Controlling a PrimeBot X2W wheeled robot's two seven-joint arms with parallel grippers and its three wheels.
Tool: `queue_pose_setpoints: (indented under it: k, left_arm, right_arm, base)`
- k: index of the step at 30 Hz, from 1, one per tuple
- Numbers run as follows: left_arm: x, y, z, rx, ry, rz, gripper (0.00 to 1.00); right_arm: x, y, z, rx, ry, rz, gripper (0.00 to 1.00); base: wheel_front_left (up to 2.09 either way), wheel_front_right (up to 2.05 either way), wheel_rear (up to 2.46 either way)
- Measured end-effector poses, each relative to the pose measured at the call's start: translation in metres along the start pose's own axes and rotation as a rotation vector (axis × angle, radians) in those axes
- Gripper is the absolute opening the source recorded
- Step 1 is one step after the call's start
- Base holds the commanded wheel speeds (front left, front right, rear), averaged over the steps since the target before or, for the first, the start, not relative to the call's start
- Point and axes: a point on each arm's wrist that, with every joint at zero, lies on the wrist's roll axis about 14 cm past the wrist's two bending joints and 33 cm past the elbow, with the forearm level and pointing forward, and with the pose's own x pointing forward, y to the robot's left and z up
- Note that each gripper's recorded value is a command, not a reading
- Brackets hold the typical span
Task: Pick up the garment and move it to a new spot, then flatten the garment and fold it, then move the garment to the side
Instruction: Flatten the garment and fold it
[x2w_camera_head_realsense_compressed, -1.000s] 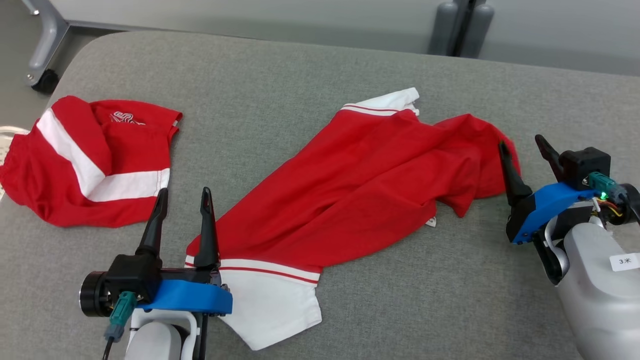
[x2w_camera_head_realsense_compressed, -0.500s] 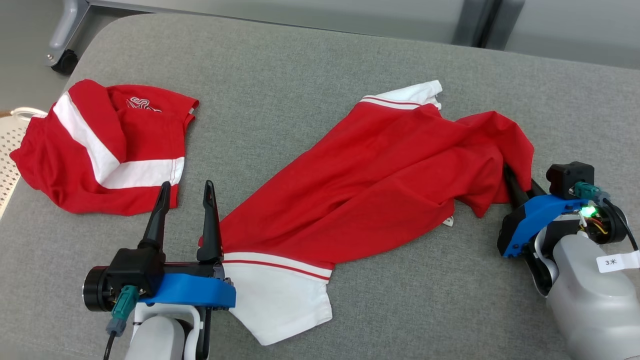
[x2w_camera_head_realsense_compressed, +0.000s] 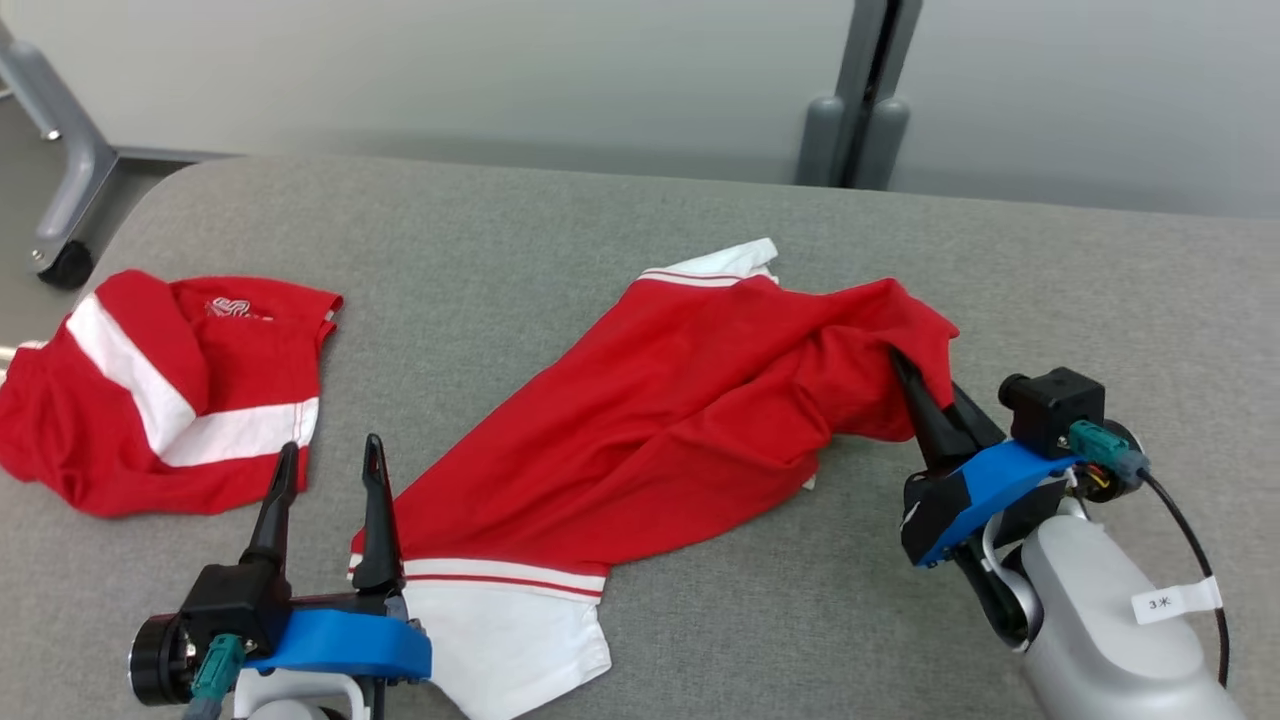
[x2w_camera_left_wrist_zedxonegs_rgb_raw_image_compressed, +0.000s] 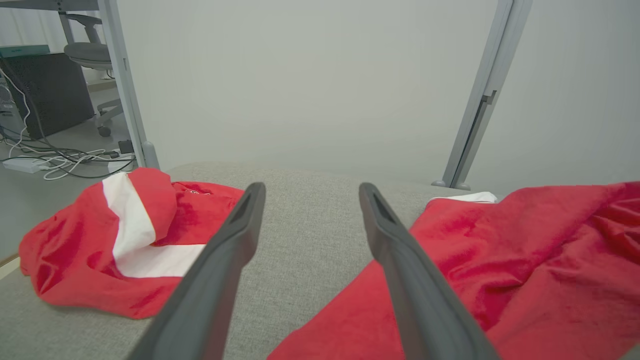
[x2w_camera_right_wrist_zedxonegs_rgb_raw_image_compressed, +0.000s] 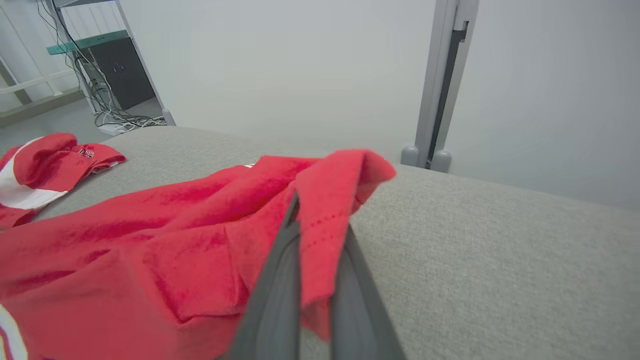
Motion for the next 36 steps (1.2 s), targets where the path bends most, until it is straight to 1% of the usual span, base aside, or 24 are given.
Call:
queue_pose_setpoints:
  k: [3, 6, 12, 21, 26, 28, 31, 36]
  left_arm:
    - [-0.003, -0.004, 0.003, -0.004, -0.01, -0.013, 1.0]
    - [-0.004, -0.01, 0.006, -0.007, -0.021, -0.036, 1.0]
    - [-0.006, -0.021, 0.011, -0.012, -0.038, -0.071, 1.0]
    - [-0.004, -0.026, 0.014, -0.009, -0.048, -0.09, 1.0]
    - [0.0, -0.026, 0.012, -0.008, -0.042, -0.091, 1.0]
    - [0.001, -0.026, 0.01, -0.008, -0.036, -0.091, 1.0]
    - [0.003, -0.026, 0.009, -0.008, -0.034, -0.093, 1.0]
    - [0.006, -0.028, 0.01, -0.009, -0.035, -0.096, 1.0]
  right_arm:
    - [-0.015, 0.009, 0.022, -0.003, -0.072, 0.018, 0.0]
    - [-0.032, 0.016, 0.042, 0.021, -0.145, 0.023, 0.0]
    - [-0.063, 0.034, 0.085, -0.021, -0.28, 0.063, 0.0]
    - [-0.101, 0.065, 0.142, -0.036, -0.411, 0.109, 0.0]
    - [-0.119, 0.075, 0.176, -0.073, -0.485, 0.118, 0.0]
    - [-0.121, 0.074, 0.181, -0.078, -0.496, 0.113, 0.0]
    - [-0.117, 0.067, 0.175, -0.078, -0.472, 0.094, 0.0]
    - [-0.101, 0.056, 0.151, -0.058, -0.411, 0.078, 0.0]
  base:
    - [0.0, 0.0, 0.0]
    - [0.0, 0.0, 0.0]
    - [0.0, 0.0, 0.0]
    - [0.0, 0.0, 0.0]
    - [0.0, 0.0, 0.0]
    - [0.0, 0.0, 0.0]
    - [0.0, 0.0, 0.0]
    - [0.0, 0.0, 0.0]
